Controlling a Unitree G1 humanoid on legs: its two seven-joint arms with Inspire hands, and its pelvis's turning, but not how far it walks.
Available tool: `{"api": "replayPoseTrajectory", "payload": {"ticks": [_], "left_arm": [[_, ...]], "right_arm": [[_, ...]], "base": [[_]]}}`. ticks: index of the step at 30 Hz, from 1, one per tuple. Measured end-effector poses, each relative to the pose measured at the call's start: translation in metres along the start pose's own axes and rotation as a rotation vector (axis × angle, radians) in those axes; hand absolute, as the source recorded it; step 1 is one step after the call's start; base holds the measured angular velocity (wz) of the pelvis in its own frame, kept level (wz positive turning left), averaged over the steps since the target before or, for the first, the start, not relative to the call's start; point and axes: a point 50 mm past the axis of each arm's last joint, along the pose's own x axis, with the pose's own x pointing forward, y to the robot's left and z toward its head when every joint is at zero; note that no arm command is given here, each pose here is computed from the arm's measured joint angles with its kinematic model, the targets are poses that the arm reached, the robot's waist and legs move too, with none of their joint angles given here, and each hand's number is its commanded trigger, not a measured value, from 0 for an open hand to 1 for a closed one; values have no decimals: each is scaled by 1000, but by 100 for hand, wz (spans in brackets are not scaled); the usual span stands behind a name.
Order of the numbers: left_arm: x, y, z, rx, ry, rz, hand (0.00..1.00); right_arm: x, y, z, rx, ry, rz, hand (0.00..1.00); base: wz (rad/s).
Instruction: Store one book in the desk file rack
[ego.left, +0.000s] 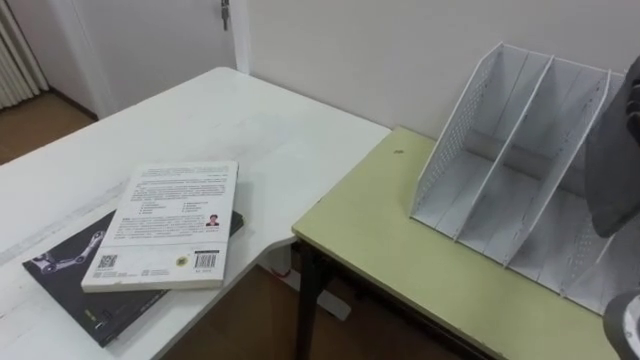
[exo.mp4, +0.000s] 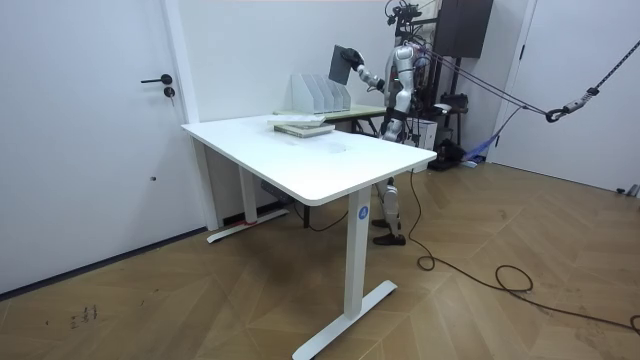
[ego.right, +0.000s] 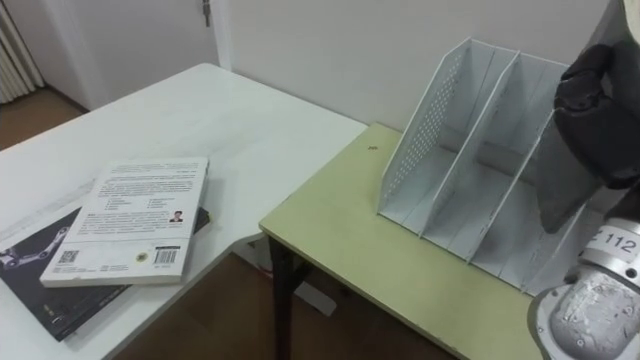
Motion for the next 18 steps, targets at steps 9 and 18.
{"api": "replayPoseTrajectory", "payload": {"ticks": [9, 18], "left_arm": [[0, 0, 0, 1, -4, 4, 0], [0, 0, 0, 2, -3, 4, 0]], "right_arm": [[0, -1, 0, 0, -1, -20, 100], [0, -2, 0, -3, -4, -31, 100]], "base": [[0], [0]]}}
